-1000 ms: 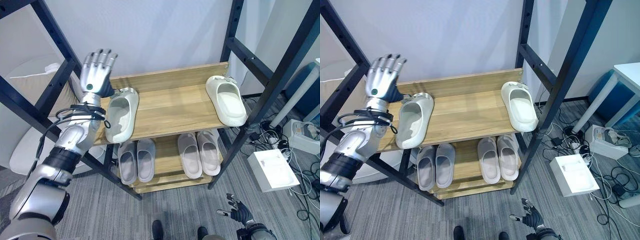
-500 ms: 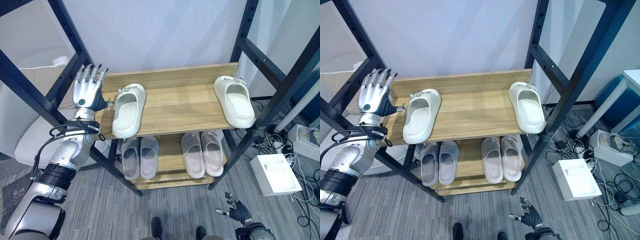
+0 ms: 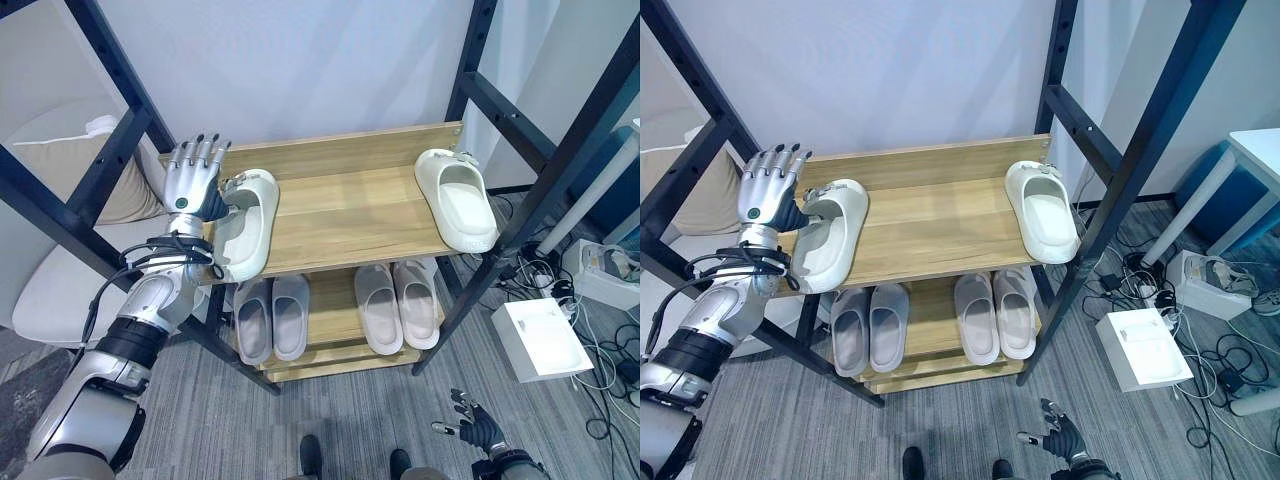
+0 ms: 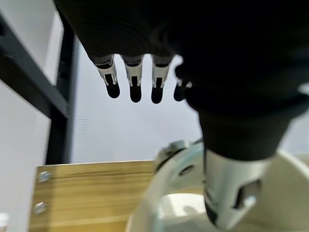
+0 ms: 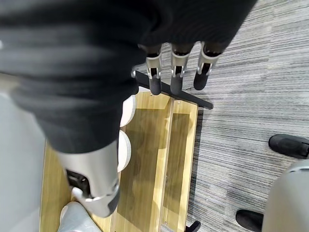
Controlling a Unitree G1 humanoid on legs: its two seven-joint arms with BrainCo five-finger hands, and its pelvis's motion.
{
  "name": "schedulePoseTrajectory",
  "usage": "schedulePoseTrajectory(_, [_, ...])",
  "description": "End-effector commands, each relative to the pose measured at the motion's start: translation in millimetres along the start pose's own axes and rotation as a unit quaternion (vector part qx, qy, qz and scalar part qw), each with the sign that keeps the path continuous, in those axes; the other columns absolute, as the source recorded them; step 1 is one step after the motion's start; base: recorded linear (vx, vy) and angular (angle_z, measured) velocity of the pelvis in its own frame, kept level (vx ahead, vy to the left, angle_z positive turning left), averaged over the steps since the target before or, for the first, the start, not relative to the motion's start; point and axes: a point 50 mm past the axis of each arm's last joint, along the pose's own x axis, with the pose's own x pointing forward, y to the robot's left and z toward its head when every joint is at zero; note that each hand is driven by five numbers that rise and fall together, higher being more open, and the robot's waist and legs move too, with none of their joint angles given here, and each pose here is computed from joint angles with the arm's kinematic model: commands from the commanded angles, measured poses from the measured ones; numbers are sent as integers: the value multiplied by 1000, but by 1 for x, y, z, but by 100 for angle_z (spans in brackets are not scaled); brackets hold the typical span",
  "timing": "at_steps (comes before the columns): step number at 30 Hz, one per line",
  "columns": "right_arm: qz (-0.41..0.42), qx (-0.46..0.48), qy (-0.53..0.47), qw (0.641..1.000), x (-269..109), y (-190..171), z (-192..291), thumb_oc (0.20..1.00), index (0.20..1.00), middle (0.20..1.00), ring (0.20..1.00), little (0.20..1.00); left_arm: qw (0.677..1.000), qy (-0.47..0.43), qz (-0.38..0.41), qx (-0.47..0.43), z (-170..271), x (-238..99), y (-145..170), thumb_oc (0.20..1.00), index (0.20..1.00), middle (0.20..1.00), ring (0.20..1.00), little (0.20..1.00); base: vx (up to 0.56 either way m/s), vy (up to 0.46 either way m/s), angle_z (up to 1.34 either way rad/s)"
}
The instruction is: Arrange the slippers neatly on the shoe rack.
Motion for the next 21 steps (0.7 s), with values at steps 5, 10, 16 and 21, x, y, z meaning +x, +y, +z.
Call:
schedulePoseTrajectory(5, [-14, 4, -71, 997, 2, -12, 31, 1000, 1000, 1000, 1000, 1000, 997, 26, 34, 66, -16, 50, 34, 1000, 1000, 1000, 1000, 1000, 8, -4, -9])
schedulePoseTrajectory(10, [-23, 9, -77, 997, 0, -18, 32, 1000, 1000, 1000, 1000, 1000, 993, 40, 12, 109, -28, 56, 35, 1000, 1000, 1000, 1000, 1000, 1, -1, -1])
schedulePoseTrajectory(16, [-30, 22, -76, 996, -3, -23, 30, 1000, 1000, 1000, 1000, 1000, 987, 59, -44, 141, -46, 56, 27, 200, 200, 200, 200, 200, 7, -5, -3])
schedulePoseTrajectory(21, [-24, 25, -79, 996, -4, -18, 30, 1000, 1000, 1000, 1000, 1000, 989, 62, -49, 124, -45, 54, 22, 200, 200, 200, 200, 200, 0, -2, -2])
